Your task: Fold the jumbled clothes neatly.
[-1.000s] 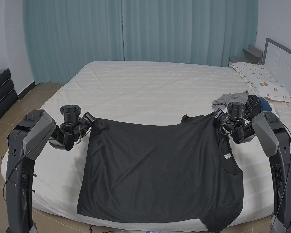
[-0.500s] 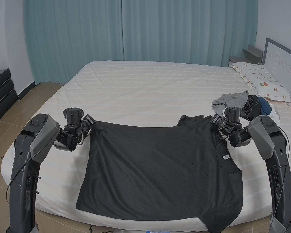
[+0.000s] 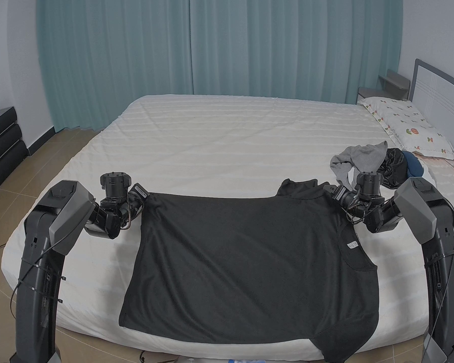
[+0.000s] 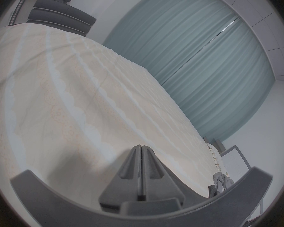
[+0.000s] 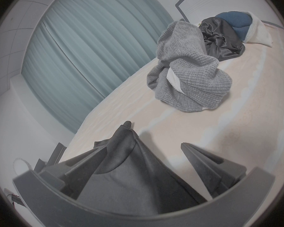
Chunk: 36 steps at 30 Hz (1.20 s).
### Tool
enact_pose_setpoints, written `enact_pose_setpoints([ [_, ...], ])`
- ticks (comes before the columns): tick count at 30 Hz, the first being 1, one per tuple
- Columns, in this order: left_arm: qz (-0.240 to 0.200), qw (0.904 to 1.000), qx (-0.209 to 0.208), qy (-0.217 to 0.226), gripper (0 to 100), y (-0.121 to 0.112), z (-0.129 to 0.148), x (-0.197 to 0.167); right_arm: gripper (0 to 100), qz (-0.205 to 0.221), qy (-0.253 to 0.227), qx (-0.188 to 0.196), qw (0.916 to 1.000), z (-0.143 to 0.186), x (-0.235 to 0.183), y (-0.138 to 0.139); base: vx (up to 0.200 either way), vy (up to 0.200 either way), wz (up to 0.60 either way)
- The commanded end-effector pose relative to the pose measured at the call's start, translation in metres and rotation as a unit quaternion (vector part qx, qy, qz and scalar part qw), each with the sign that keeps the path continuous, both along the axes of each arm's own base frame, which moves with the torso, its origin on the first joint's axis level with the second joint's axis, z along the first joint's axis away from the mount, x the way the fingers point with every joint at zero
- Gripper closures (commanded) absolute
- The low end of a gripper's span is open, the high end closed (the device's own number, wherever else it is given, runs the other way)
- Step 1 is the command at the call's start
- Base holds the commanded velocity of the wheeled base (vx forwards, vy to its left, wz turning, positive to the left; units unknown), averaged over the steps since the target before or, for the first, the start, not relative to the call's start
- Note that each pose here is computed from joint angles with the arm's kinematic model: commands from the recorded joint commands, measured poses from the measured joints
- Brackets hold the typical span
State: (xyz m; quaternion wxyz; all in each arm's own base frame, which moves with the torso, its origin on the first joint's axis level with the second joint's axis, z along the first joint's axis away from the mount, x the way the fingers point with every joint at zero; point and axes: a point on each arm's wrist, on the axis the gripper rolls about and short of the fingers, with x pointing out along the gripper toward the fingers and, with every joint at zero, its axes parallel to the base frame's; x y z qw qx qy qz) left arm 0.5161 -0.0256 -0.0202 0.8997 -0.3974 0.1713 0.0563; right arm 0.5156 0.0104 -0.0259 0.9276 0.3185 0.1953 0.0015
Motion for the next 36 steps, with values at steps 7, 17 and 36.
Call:
enact_pose_setpoints([
  [7, 0.004, 0.9999, 0.001, 0.010, 100, 0.003, 0.000, -0.001, 0, 0.026, 0.036, 0.008, 0.9990, -0.003, -0.019, -0.015, 0.000, 0.000, 0.00],
  [17, 0.003, 1.0000, 0.001, 0.009, 100, 0.003, 0.002, -0.001, 100, 0.049, 0.056, -0.026, 0.9969, -0.008, -0.033, -0.025, 0.000, 0.000, 0.00],
  [36, 0.004, 0.9995, 0.004, 0.030, 100, 0.003, -0.002, -0.003, 0, 0.109, 0.089, -0.064, 0.9880, -0.006, -0.061, -0.040, 0.000, 0.000, 0.00],
])
